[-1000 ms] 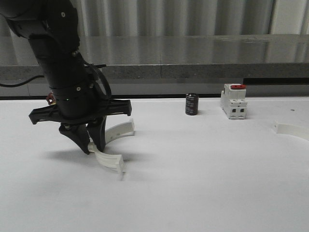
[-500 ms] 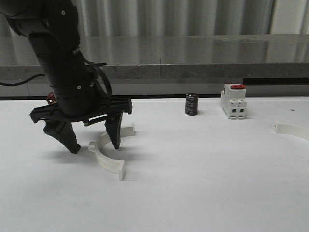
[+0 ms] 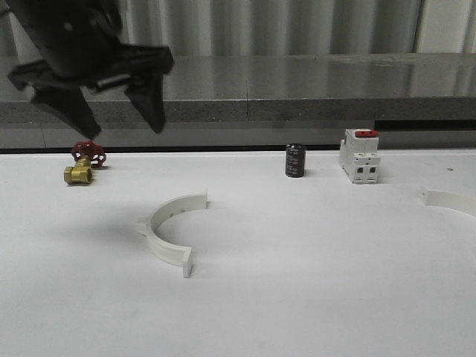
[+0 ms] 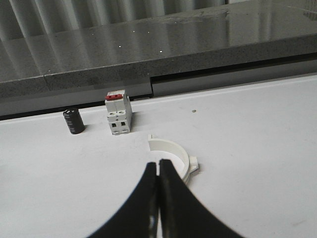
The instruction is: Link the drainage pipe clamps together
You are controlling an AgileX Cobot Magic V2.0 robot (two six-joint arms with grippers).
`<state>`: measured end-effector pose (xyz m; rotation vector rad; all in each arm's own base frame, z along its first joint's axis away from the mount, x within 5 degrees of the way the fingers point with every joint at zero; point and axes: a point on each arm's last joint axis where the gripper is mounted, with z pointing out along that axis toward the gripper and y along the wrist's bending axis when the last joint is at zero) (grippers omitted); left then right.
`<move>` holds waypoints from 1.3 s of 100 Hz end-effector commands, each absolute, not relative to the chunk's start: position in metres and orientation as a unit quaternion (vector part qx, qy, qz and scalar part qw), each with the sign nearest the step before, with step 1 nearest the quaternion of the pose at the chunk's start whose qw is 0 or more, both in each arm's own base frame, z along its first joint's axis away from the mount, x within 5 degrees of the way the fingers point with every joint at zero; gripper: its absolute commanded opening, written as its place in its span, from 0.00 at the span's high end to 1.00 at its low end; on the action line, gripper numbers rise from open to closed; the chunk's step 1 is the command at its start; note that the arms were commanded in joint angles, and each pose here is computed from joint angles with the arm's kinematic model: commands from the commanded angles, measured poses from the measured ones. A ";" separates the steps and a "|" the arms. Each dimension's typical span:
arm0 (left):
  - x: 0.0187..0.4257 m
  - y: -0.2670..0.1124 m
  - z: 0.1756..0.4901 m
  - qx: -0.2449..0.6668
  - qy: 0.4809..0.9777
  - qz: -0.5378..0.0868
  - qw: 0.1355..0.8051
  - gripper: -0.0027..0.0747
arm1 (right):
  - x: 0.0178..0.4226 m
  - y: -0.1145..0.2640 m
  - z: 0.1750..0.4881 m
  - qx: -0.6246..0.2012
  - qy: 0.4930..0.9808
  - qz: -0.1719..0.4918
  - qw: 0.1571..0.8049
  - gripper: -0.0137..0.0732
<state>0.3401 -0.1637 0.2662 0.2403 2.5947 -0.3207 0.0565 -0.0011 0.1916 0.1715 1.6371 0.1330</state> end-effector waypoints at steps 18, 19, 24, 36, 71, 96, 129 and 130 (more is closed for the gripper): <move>0.307 -0.087 0.352 0.048 0.910 -0.109 0.398 0.22 | 0.054 -0.001 0.205 0.069 0.688 0.057 0.720 0.92; 0.304 -0.084 0.354 0.047 0.908 -0.108 0.401 0.22 | 0.054 -0.001 0.205 0.069 0.688 0.057 0.720 0.92; 0.294 -0.070 0.360 0.030 0.903 -0.103 0.415 0.22 | 0.054 -0.001 0.205 0.069 0.688 0.057 0.720 0.92; 0.265 -0.044 0.367 0.009 0.888 -0.088 0.451 0.22 | 0.054 -0.001 0.205 0.069 0.688 0.057 0.720 0.92; 0.173 -0.024 0.346 -0.003 0.845 -0.083 0.528 0.22 | 0.054 -0.001 0.205 0.069 0.688 0.057 0.720 0.92; 0.119 -0.017 0.326 -0.002 0.823 -0.087 0.561 0.23 | 0.054 -0.001 0.205 0.069 0.688 0.057 0.720 0.92; 0.072 -0.012 0.309 0.001 0.803 -0.091 0.589 0.41 | 0.054 -0.001 0.205 0.069 0.688 0.057 0.720 0.92; 0.072 -0.012 0.308 0.001 0.804 -0.091 0.588 0.42 | 0.054 -0.001 0.205 0.069 0.688 0.057 0.720 0.92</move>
